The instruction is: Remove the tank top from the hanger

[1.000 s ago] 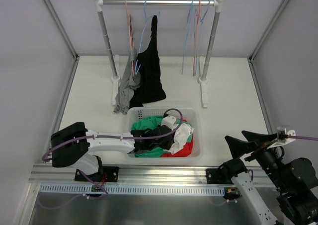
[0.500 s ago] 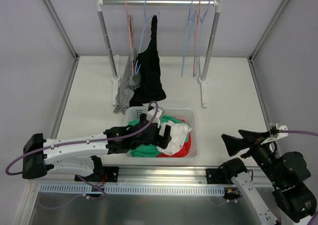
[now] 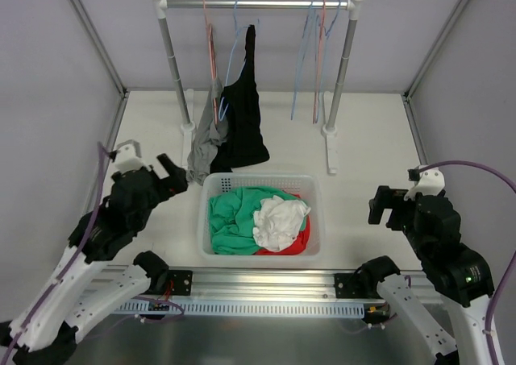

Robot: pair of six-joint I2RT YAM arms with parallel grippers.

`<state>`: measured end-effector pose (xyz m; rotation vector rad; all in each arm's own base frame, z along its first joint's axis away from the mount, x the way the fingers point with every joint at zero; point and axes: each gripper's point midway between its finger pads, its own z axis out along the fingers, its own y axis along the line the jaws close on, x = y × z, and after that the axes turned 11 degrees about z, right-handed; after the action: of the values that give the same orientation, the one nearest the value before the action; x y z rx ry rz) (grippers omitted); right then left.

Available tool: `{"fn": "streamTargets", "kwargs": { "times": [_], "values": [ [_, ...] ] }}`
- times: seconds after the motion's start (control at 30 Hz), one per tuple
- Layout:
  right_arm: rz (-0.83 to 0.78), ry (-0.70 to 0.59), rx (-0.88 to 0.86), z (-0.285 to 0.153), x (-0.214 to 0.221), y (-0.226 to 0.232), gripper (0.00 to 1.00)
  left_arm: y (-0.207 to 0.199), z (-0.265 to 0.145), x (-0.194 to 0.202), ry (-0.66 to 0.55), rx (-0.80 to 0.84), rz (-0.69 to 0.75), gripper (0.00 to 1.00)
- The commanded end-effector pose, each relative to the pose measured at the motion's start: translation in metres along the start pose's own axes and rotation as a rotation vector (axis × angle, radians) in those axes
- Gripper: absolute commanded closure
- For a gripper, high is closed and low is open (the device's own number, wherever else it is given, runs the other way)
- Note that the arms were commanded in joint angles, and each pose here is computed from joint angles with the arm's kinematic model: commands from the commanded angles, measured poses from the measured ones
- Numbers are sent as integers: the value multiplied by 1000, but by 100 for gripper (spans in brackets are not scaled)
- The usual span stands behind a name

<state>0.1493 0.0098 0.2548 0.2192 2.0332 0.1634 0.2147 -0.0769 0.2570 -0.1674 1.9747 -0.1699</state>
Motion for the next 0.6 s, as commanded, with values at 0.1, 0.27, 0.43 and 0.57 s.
{"fn": "streamTargets", "kwargs": {
  "times": [0.1,0.27,0.43,0.57],
  "values": [
    [-61,-73,77,-20,-18,-21,1,79,-44,27,74,-204,106,1],
    [-50,-89,36,-21,-18,-16,1,74,-36,29,44,-169,121,1],
    [-32,-75,38,-11,-18,-10,0,74,-31,32,49,-185,114,1],
    [-18,-100,24,-5,-20,-6,1,82,-36,30,14,-206,88,1]
  ]
}}
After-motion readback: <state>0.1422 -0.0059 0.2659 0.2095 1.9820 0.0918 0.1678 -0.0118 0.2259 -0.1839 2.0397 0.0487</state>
